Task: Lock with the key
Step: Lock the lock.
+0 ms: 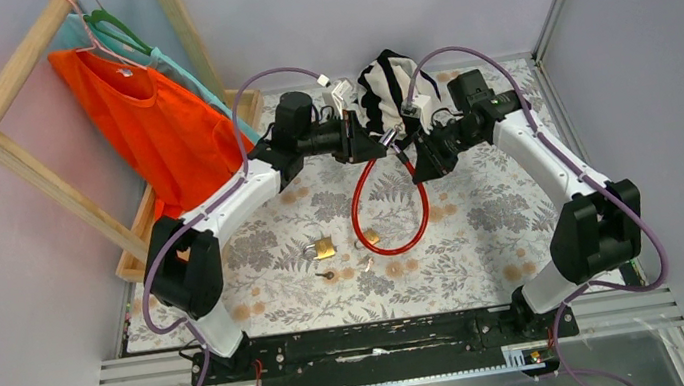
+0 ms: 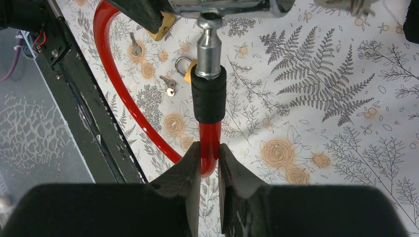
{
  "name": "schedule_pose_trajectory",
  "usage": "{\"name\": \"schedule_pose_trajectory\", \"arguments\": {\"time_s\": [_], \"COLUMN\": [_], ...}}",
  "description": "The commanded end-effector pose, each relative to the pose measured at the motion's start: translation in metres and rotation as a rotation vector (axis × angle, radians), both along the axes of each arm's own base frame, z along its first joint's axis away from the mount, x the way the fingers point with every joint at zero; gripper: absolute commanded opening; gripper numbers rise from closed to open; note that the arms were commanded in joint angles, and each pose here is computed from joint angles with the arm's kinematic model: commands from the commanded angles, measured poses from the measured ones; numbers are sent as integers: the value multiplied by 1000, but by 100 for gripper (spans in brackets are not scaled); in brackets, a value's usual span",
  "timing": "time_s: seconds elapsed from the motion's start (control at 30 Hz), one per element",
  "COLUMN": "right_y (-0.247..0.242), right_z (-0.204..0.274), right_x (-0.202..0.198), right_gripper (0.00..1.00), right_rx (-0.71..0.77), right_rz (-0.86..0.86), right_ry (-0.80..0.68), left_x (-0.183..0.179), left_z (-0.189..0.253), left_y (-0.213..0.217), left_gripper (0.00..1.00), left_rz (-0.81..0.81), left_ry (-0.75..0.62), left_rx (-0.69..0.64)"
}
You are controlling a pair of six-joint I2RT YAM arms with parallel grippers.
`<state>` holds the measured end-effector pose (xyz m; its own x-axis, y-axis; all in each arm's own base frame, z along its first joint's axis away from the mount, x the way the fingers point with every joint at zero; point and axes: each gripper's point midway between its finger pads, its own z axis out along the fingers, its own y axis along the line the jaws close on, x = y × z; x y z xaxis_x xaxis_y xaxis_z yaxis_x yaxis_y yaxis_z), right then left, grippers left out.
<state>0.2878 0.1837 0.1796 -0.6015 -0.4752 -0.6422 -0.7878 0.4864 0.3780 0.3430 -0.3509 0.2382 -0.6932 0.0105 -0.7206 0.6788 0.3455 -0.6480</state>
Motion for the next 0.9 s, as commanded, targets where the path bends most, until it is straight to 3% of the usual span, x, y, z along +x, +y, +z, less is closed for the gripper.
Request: {"name": "schedule_pose_trajectory", "arguments": {"time_s": [0.0,0.6,0.87], "right_y": [11,8,7], "right_z": [18,13,29], "right_x": [4,9,16], "right_gripper": [0,0,0], "right_rx": [36,4,2], "right_rz": [14,-5,-17], "right_ry": [-32,-32,-75], "left_x": [-5,-16,-24], "left_z": [30,28,9], "left_y": [-5,-11,-15], "left_gripper": [0,0,0], "left_rz": [-29,-76,-95], "left_ry": [-96,-106,-141], "left_rx": [-68,-67,15]}}
